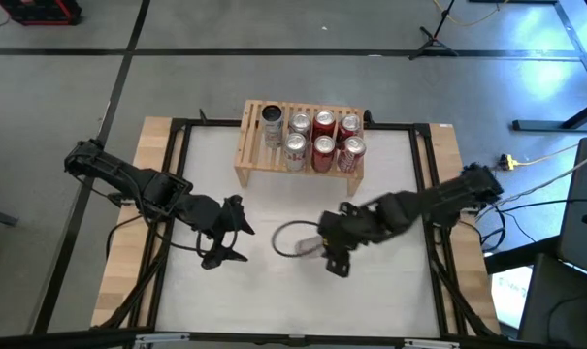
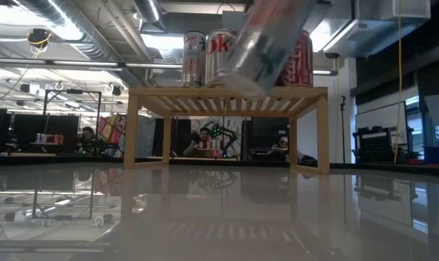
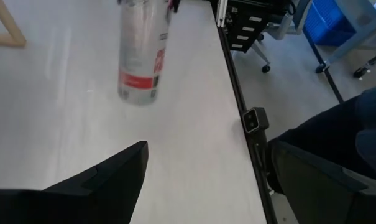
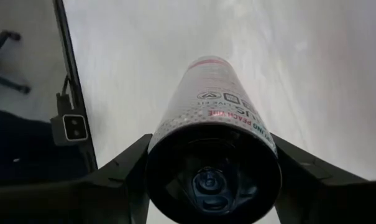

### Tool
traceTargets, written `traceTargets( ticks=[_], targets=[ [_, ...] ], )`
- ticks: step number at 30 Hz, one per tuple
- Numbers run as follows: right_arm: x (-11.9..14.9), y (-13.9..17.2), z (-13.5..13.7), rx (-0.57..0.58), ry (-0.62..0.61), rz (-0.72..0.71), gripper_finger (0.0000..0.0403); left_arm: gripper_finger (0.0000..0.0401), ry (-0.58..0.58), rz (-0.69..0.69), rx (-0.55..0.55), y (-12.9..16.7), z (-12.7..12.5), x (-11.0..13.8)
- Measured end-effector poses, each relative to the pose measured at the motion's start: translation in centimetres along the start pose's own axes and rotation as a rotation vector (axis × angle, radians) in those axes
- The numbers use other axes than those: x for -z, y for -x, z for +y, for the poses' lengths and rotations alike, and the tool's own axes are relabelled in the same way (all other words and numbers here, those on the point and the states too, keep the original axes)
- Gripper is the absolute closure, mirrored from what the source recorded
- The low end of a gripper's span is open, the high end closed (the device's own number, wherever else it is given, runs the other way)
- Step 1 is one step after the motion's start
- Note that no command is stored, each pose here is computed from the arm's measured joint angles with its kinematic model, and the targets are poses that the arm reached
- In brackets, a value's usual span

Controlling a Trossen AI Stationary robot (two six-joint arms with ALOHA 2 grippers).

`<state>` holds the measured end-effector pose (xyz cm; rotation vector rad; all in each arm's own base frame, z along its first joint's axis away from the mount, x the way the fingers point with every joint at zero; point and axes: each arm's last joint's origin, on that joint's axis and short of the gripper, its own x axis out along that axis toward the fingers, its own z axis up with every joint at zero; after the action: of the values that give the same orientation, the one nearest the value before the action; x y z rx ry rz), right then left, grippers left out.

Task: Place canned beverage on shelf
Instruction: Put the white and pink soda can on the shelf aligned with the other white and pink soda can

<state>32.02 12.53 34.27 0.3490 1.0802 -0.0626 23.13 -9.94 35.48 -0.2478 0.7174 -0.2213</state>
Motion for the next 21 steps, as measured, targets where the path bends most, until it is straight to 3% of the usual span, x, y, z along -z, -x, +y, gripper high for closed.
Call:
traceTargets(
  ticks=[8, 21],
  targets=[
    [-3.4, -2.8, -1.5, 0.022, 0.015, 0.165, 0.0174, 0.0069, -0.026, 0.019, 0.027, 0.1, -1.0, 0.5],
    [-3.5, -7.0, -2.3, 0.06, 0.032, 0.315, 0.0174, 0.0069, -0.022, 0.035, 0.053, 0.2, -2.1, 1.1]
  ],
)
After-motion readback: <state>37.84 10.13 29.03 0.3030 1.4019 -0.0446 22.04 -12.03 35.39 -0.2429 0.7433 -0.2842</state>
